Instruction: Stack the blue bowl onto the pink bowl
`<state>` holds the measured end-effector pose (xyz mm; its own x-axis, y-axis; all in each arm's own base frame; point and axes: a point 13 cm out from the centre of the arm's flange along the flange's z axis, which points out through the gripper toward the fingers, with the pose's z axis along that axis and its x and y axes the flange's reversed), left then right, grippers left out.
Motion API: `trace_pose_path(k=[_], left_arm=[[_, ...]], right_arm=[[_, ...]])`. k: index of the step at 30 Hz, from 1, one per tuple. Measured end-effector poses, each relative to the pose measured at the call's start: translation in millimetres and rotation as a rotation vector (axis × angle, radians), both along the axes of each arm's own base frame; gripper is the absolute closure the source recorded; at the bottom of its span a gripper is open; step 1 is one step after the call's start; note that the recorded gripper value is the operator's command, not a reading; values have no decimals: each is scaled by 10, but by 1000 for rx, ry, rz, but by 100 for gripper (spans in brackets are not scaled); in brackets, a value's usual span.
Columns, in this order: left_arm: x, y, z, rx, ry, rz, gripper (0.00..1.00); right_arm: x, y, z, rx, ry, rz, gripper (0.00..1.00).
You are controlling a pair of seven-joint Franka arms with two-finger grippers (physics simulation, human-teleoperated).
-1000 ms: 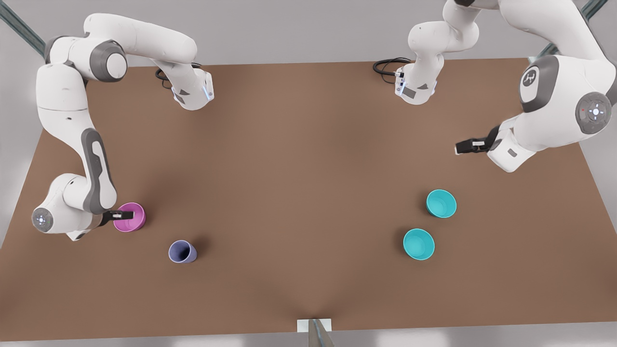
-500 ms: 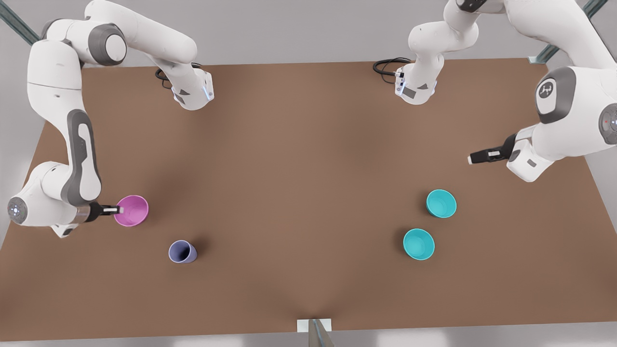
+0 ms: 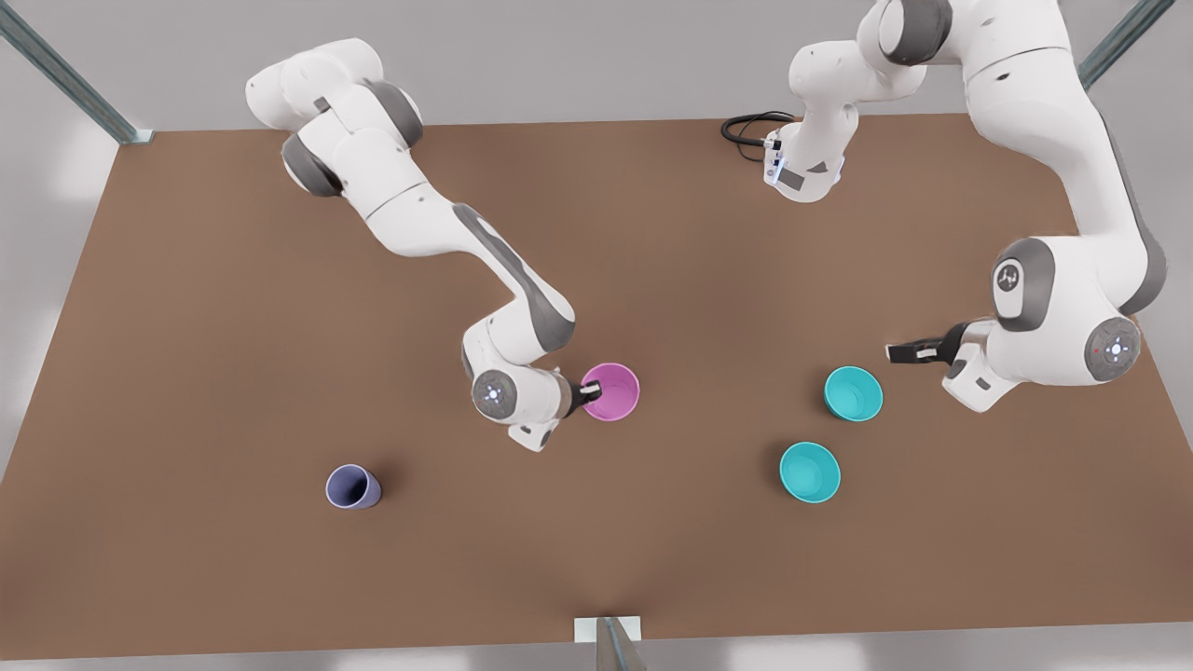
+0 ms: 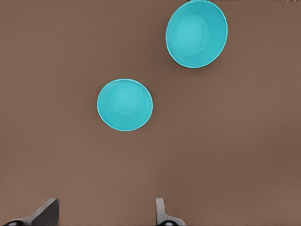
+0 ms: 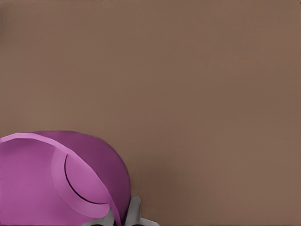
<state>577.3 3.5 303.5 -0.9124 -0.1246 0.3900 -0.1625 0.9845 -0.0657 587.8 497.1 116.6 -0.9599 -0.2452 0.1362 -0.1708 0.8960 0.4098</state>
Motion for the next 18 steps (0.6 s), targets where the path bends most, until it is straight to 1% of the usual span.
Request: trace_pose_path(k=[2,5,6,7,11,12,13,15,16,17,18], left_arm=[[91,277,-562,-20,14,26,0],[103,329,-1211,-68,7,10,0],[76,333,-1379,-79,3,0,0],[69,340,-1529,-88,-4,-12,0],[113,409,-1939,-108,-41,-59,0],[130,417,-2026,-111,-50,-72,0],[152,422,-2085,-114,-61,-85,0],[163,419,-2199,-121,-73,-111,0],[177,418,-2221,-123,-82,-124,28],[197,415,-2221,-125,-92,-137,49],[194,410,-2235,-128,-96,-149,59]], right_arm=[[71,63,-188,-18,-1,-86,79],[144,145,-372,-25,6,-200,79],[172,174,-389,-24,6,-234,33],[199,194,-388,-23,7,-266,0],[326,206,-252,-13,18,-383,0],[483,106,39,8,17,-425,0],[685,-92,468,30,15,-468,0],[1071,-932,1414,18,1,-536,0],[1267,-1704,1808,-36,-24,-568,0],[1432,-2710,2055,-118,-46,-613,0],[1463,-3586,2247,-194,-56,-648,0]])
